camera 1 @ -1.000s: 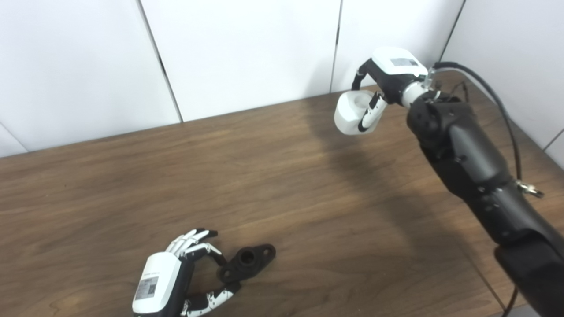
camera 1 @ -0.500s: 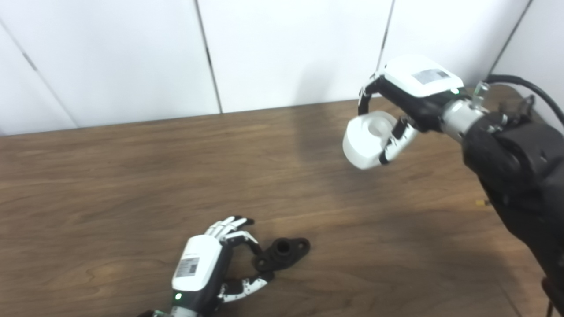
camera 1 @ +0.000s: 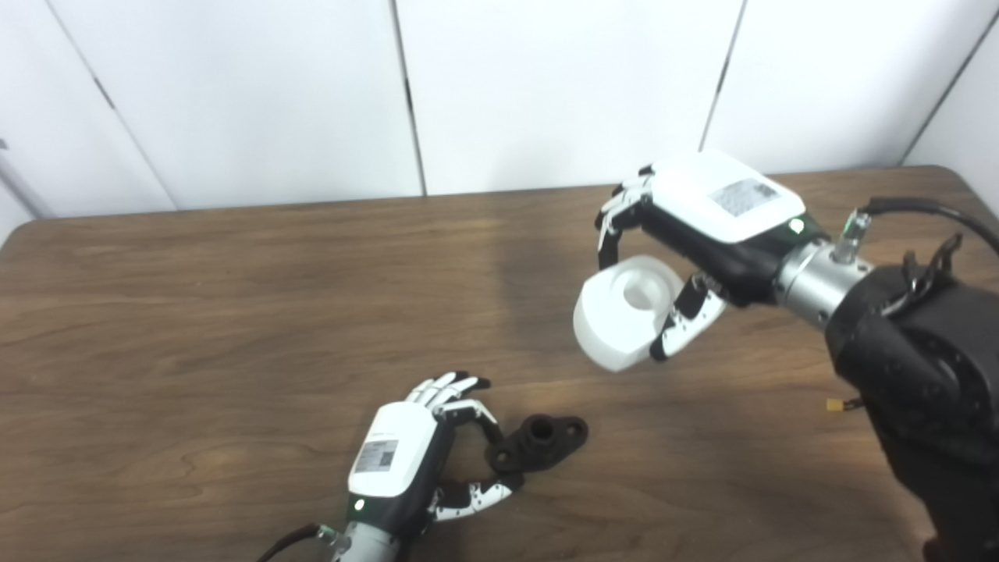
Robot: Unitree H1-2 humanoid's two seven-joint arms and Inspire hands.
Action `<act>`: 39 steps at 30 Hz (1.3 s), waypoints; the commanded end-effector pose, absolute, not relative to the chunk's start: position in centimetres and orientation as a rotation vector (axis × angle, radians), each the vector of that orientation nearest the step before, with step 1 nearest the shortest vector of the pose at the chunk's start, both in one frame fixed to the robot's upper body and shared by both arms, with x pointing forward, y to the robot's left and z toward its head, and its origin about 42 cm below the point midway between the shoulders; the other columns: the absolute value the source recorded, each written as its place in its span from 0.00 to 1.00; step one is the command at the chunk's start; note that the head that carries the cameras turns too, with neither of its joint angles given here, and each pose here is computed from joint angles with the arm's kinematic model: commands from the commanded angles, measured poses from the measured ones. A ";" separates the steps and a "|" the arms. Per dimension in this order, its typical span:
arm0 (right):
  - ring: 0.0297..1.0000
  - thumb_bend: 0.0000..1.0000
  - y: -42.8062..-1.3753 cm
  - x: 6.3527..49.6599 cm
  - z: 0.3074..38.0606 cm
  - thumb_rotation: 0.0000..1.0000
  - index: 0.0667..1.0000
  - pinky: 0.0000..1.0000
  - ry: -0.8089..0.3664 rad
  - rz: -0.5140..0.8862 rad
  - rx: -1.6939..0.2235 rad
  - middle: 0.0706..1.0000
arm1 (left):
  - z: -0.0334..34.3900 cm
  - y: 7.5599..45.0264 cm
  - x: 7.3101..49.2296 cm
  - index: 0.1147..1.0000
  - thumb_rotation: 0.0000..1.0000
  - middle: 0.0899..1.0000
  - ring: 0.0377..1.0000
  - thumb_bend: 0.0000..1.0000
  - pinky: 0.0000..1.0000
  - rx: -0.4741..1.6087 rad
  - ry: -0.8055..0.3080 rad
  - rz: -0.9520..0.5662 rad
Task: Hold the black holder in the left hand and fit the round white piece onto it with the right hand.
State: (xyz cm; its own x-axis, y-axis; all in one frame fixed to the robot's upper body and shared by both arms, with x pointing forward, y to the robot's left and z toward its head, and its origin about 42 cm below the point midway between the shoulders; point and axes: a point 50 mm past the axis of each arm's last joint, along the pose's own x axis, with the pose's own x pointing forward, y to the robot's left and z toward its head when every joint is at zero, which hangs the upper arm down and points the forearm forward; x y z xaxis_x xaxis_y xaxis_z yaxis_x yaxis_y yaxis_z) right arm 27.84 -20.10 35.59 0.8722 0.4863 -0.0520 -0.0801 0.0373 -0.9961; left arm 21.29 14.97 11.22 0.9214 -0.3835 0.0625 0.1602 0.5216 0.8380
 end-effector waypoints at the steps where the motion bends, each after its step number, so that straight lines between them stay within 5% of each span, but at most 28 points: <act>1: 0.86 0.52 -19.7 27.2 36.4 0.14 0.45 0.91 -0.414 0.405 -1.496 0.77 | 10.0 14.4 20.9 0.42 0.05 0.82 0.89 0.51 0.88 1.000 -0.191 -0.390; 39: 0.86 0.52 -16.1 26.4 31.6 0.14 0.45 0.93 -0.385 0.579 -1.483 0.78 | 10.3 13.8 21.6 0.42 0.05 0.82 0.89 0.52 0.89 1.002 -0.201 -0.385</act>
State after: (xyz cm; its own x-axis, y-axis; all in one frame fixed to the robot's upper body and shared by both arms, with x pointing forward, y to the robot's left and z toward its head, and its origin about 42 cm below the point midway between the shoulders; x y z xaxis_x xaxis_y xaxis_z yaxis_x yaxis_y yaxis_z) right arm 26.27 -16.35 30.76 0.8055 0.5690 -0.1657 -0.1909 -0.0155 -0.9815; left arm 21.93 14.07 11.34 0.9199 -0.3879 0.0572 0.1674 0.5206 0.8373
